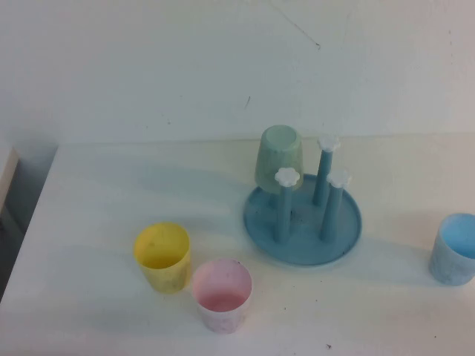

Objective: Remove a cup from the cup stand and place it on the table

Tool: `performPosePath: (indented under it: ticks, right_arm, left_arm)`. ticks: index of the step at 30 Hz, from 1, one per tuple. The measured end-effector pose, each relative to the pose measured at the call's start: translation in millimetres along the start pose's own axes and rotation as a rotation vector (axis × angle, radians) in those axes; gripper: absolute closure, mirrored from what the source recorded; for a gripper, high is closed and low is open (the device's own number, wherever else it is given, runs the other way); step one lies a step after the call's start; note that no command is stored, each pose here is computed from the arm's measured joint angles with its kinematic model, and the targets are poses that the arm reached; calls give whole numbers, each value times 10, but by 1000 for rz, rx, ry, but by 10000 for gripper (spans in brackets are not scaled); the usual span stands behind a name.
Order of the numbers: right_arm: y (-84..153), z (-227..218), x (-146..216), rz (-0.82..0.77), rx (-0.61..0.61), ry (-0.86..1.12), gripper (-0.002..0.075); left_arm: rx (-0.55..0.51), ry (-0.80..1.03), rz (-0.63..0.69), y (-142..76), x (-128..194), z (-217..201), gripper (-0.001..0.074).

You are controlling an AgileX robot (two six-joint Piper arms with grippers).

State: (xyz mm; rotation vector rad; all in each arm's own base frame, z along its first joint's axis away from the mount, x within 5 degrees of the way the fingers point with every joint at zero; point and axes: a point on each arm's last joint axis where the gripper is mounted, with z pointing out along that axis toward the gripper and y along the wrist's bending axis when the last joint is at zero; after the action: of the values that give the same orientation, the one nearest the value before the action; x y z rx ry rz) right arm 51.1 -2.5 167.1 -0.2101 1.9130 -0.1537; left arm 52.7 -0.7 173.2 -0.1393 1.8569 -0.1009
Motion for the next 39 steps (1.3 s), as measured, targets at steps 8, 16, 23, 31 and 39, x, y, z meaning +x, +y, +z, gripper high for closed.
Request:
performPosePath:
  ticks: [8, 16, 23, 31, 39]
  right_arm:
    - [0, 0, 0, 0, 0, 0, 729]
    - [0, 0, 0, 0, 0, 0, 729]
    - [0, 0, 0, 0, 0, 0, 729]
    - [0, 0, 0, 0, 0, 0, 729]
    - [0, 0, 0, 0, 0, 0, 729]
  left_arm:
    - [0, 0, 0, 0, 0, 0, 738]
    - [0, 0, 0, 0, 0, 0, 738]
    - [0, 0, 0, 0, 0, 0, 738]
    - [0, 2, 4, 0, 2, 0, 738]
    - [-7, 1, 23, 6, 1, 0, 738]
